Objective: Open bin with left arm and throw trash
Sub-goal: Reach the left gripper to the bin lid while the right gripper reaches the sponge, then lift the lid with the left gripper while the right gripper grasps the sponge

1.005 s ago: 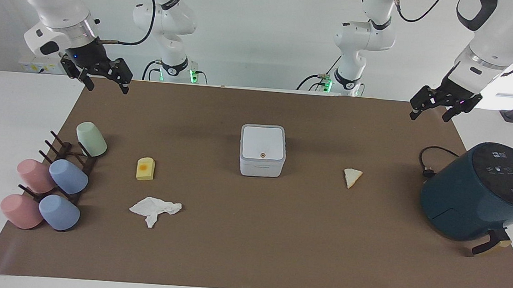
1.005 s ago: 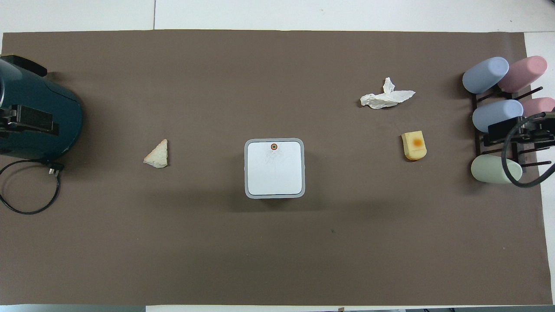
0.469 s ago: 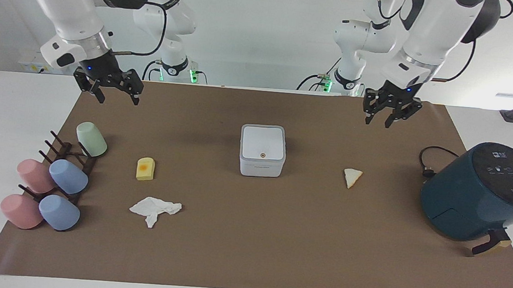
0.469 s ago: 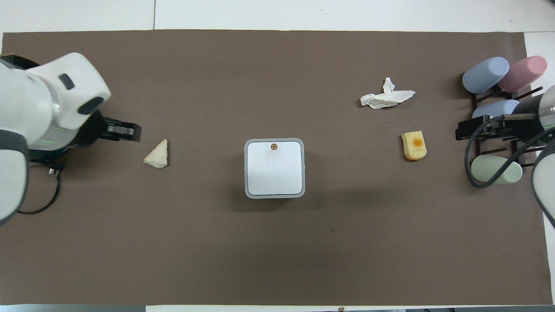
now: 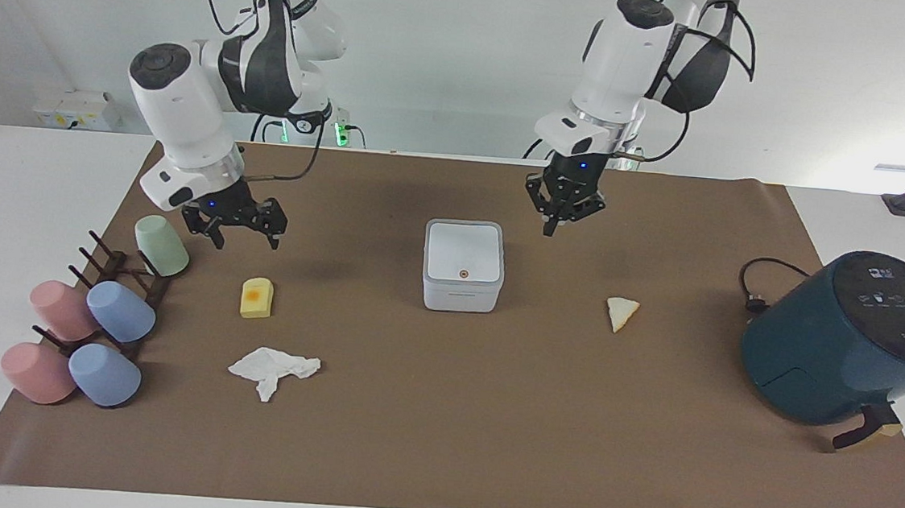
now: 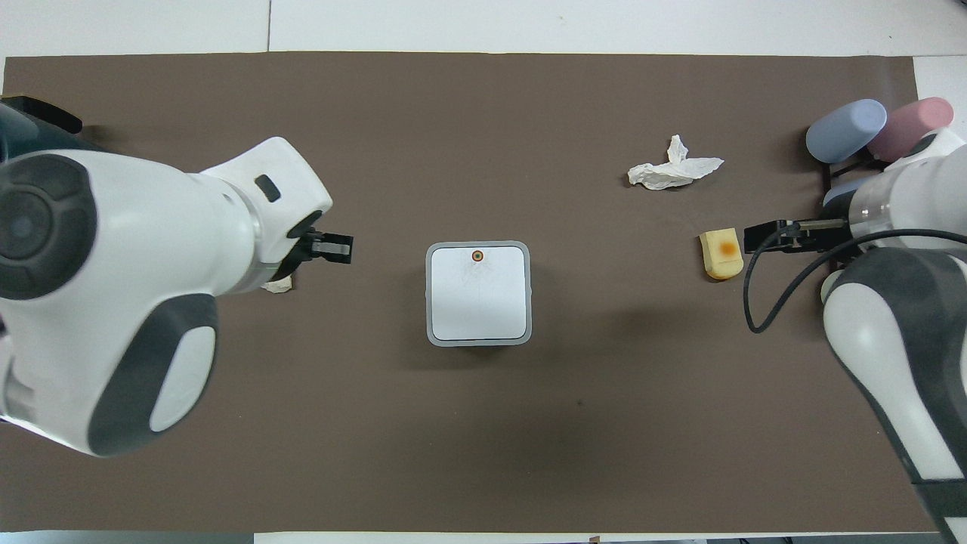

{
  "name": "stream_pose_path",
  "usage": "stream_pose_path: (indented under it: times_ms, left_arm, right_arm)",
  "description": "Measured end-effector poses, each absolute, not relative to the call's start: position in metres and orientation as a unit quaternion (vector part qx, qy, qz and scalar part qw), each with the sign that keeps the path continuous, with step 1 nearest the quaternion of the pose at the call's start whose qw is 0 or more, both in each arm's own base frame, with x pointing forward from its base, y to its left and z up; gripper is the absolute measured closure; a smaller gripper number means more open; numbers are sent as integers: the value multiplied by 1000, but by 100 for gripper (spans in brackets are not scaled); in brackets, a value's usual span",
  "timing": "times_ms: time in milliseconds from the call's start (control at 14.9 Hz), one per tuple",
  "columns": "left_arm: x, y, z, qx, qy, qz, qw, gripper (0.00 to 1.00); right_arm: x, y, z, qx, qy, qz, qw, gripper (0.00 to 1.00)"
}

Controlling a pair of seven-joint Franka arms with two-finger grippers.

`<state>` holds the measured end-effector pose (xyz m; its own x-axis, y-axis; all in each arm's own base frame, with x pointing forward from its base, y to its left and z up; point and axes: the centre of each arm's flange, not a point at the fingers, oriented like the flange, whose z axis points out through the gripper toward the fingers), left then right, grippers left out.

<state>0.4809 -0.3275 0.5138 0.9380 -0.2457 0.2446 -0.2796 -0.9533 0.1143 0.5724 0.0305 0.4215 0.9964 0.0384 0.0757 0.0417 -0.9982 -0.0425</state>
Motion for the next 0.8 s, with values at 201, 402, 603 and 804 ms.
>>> stream_pose_path:
  times_ms: [201,402,603,804]
  left_arm:
    - [482,-368,474,979,-132,129,89,99]
    - [484,-397,435,975,-136,141,100,99]
    - [488,-403,410,976,-137,140,99,99]
    - [488,-404,410,975,-137,141,100,99]
  right_arm:
    - [585,30,384,-997,-32,-59,21,0]
    - [574,19,351,-997,-60,-50,18,0]
    - [561,6,326,-996,-74,-44,15,0]
    - [556,-2,305,-996,-82,-31,15,0]
